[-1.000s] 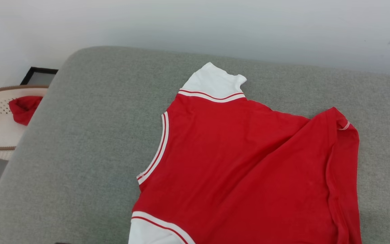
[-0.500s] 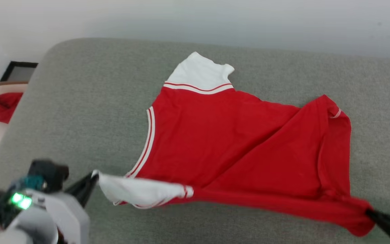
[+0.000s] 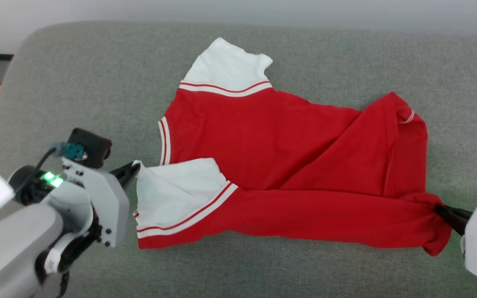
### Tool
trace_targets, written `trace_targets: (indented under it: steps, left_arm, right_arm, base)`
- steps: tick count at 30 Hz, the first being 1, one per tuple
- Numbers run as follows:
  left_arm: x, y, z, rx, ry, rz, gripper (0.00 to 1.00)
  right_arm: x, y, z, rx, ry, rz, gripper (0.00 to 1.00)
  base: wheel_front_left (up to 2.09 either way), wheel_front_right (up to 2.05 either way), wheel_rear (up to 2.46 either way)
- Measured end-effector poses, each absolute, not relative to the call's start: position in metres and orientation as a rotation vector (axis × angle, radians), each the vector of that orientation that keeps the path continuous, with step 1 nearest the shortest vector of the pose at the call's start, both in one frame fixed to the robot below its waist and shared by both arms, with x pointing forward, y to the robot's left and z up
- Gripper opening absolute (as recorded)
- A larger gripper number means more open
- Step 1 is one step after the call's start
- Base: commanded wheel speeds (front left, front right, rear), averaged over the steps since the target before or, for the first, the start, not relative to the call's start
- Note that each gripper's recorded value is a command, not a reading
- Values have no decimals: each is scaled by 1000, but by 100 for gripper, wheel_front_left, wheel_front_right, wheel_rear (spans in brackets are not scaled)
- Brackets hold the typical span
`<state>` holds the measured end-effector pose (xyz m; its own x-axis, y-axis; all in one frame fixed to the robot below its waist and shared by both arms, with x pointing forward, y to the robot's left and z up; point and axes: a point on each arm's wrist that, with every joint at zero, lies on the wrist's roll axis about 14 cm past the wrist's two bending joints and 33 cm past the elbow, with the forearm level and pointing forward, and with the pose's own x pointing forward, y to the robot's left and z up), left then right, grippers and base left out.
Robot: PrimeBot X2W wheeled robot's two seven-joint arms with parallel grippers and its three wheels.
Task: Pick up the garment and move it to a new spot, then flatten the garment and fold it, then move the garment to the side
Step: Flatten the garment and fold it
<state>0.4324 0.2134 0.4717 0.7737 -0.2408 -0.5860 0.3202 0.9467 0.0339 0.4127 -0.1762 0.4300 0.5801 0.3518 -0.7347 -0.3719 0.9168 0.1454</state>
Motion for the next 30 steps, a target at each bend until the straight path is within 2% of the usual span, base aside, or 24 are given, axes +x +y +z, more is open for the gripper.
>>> trace_targets:
  steps: [8, 10, 12, 13, 14, 15, 16, 30]
  left_arm:
    - [434, 208, 439, 74, 726, -329, 0]
    - [434, 208, 438, 60, 733, -328, 19]
    - [432, 208, 437, 44, 743, -326, 42]
    - [432, 208, 439, 33, 740, -325, 50]
    - [432, 208, 440, 31, 737, -324, 77]
    - [432, 209, 442, 28, 736, -324, 97]
    - [432, 209, 443, 21, 732, -319, 100]
    - [418, 217, 488, -14, 572, -273, 100]
  right_arm:
    - [419, -174, 412, -37, 908, 429, 0]
    - [420, -172, 412, -39, 909, 432, 4]
    - [420, -171, 412, -45, 912, 436, 15]
    - [420, -170, 412, -44, 914, 440, 25]
    - [420, -169, 413, -47, 914, 443, 25]
    - [420, -169, 414, -49, 911, 444, 70]
    - [421, -170, 416, -51, 907, 444, 100]
    - [417, -168, 446, -38, 790, 437, 100]
  base:
    - [0, 0, 0]
    - [0, 0, 0]
    - [0, 0, 0]
    - [0, 0, 0]
    - [0, 0, 0]
    - [0, 0, 0]
    - [0, 0, 0]
    - [0, 0, 0]
